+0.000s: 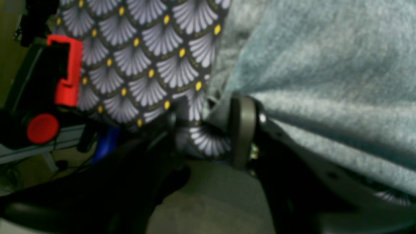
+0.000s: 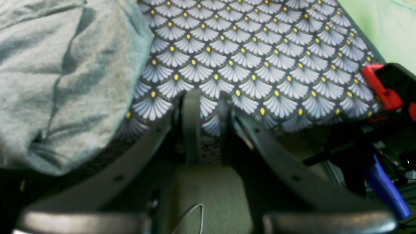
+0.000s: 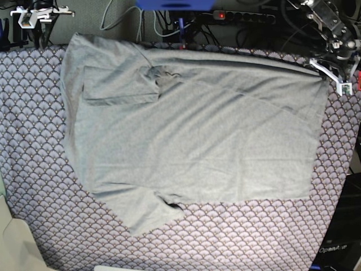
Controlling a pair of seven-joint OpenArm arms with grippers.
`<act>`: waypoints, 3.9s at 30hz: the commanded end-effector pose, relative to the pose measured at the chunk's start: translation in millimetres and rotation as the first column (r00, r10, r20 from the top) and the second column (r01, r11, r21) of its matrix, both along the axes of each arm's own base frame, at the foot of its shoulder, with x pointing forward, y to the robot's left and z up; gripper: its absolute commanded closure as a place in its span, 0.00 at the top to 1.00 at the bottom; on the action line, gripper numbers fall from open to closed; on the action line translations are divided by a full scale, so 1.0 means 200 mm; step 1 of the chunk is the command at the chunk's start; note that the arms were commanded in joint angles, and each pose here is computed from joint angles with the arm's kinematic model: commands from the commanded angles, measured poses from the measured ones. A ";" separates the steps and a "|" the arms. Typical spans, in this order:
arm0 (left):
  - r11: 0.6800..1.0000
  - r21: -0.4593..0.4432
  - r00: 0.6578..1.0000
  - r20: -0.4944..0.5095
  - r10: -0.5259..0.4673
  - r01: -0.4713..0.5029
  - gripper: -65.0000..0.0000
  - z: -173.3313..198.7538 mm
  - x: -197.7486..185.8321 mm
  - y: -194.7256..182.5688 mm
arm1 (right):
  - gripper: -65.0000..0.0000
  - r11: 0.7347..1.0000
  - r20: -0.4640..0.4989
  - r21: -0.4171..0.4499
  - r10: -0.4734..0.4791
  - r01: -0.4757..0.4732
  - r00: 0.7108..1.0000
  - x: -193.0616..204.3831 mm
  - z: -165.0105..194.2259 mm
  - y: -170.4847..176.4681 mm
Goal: Fold the T-shirt properly
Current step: 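Open the right gripper and release the shirt corner, then move the right gripper onto the shirt's shoulder edge and grasp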
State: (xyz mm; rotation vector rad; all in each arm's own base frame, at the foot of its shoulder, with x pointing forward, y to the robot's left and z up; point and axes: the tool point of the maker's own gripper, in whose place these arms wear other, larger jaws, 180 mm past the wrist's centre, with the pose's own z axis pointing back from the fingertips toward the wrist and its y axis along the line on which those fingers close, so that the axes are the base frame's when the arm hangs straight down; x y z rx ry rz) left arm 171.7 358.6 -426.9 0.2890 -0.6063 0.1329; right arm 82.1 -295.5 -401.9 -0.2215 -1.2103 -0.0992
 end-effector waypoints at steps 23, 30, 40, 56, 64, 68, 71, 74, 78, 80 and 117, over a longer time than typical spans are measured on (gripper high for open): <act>0.983 0.179 0.987 0.161 0.023 -0.052 0.33 0.41 0.09 0.07 | 0.19 0.994 0.310 -0.083 -0.048 0.078 0.949 0.46 0.31 -0.20; 0.988 0.147 0.991 0.130 0.027 -0.046 0.33 0.33 0.04 0.03 | 0.19 0.992 0.263 -0.091 -0.065 0.092 0.963 0.48 0.24 -0.17; 0.998 0.059 0.997 0.070 -0.041 0.037 0.34 0.09 0.05 0.03 | 0.19 0.977 0.242 -0.127 -0.136 0.171 0.961 0.49 0.23 -0.24; 0.982 0.182 0.979 0.204 0.007 -0.045 0.34 0.40 0.08 0.08 | 0.19 0.972 0.268 -0.152 -0.136 0.181 0.954 0.57 0.28 -0.26; 0.976 0.209 0.983 0.184 0.023 -0.062 0.34 0.40 0.22 0.06 | 0.19 0.991 0.239 -0.135 0.016 0.017 0.971 0.68 0.23 -0.06; 0.974 0.214 0.982 0.189 0.028 -0.069 0.34 0.41 0.32 0.04 | 0.19 0.992 0.219 -0.126 0.028 0.000 0.975 0.67 0.20 -0.03; 0.978 0.195 0.980 0.199 0.030 -0.070 0.34 0.41 0.40 0.03 | 0.19 0.993 0.213 -0.119 0.049 -0.024 0.976 0.69 0.19 0.00; 0.983 0.173 0.983 0.179 0.031 -0.062 0.34 0.36 0.46 0.02 | 0.19 0.991 0.198 -0.122 0.076 -0.052 0.977 0.71 0.17 0.03; 0.990 0.136 0.988 0.149 0.024 -0.044 0.34 0.28 0.52 -0.02 | 0.23 0.985 0.081 -0.127 0.132 -0.121 0.988 0.77 0.04 0.10; 0.992 0.122 0.989 0.146 0.022 -0.041 0.34 0.26 0.52 -0.03 | 0.27 0.985 0.052 -0.121 0.133 -0.126 0.990 0.82 0.02 0.11; 0.995 0.099 0.996 0.092 -0.018 0.008 0.34 0.16 0.51 -0.09 | 0.33 0.918 0.072 -0.095 0.392 -0.385 0.917 0.72 0.07 0.53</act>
